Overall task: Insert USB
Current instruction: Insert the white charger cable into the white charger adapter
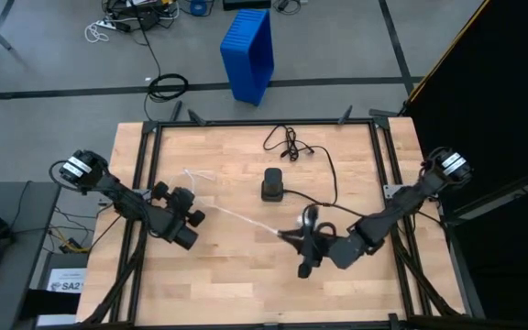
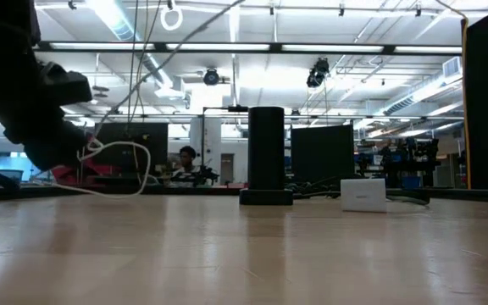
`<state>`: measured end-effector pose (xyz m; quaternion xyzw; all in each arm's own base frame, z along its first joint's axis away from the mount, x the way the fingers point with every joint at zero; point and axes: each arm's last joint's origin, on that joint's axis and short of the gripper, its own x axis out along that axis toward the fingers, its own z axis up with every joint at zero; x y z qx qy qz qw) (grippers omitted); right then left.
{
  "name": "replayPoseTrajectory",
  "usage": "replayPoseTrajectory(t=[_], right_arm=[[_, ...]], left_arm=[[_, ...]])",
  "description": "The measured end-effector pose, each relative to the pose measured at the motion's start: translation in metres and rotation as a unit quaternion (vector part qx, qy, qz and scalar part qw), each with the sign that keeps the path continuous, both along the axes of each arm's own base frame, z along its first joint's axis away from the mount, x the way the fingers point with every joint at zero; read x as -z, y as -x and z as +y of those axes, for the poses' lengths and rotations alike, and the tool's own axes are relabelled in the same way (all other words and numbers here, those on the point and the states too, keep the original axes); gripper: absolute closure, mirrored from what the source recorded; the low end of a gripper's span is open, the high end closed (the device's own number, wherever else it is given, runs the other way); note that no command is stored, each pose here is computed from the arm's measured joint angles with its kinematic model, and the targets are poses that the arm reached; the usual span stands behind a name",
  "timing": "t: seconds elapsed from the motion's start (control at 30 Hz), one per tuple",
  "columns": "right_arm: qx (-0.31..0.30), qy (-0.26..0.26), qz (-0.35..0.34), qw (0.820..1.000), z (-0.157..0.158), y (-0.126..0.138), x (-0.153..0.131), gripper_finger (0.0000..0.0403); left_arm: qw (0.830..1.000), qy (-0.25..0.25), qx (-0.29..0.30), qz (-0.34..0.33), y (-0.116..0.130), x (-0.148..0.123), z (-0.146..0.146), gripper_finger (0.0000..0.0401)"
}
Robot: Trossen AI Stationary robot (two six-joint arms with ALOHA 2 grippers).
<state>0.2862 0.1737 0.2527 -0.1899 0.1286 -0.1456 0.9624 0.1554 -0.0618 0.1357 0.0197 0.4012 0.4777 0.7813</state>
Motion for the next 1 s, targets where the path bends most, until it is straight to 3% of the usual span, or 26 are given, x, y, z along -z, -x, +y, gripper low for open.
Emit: replayPoseTrajectory(t=[0.13, 0.33, 0.47, 0.6, 0.77, 0.9, 1.0], right_arm=[[0.075, -0.002, -0.021, 0.997, -0.008, -0.002, 0.0, 0.0403], [0.078, -0.046, -0.025, 0.996, -0.021, -0.011, 0.003, 0.0403], [0.1, -0.05, -0.026, 0.993, -0.025, -0.012, 0.005, 0.0403], [0.152, -0.033, -0.04, 0.987, -0.025, -0.008, 0.005, 0.0403], [0.215, -0.01, -0.065, 0.974, -0.022, -0.002, 0.003, 0.0403], [0.23, -0.01, -0.075, 0.97, -0.02, 0.0, 0.002, 0.0403], [0.23, -0.013, -0.075, 0.97, -0.022, -0.001, 0.002, 0.0403]], left_arm=[[0.992, 0.021, 0.112, 0.055, -0.013, 0.0, -0.013, 0.0401], [0.965, 0.038, 0.253, 0.056, -0.036, -0.006, -0.034, 0.0401], [0.937, 0.09, 0.333, 0.053, -0.046, -0.009, -0.047, 0.0401], [0.914, 0.143, 0.375, 0.062, -0.047, -0.008, -0.054, 0.0401], [0.908, 0.147, 0.387, 0.064, -0.044, -0.008, -0.059, 0.0401], [0.905, 0.15, 0.393, 0.063, -0.043, -0.008, -0.061, 0.0401], [0.89, 0.155, 0.428, 0.02, -0.052, -0.013, -0.068, 0.0401]])
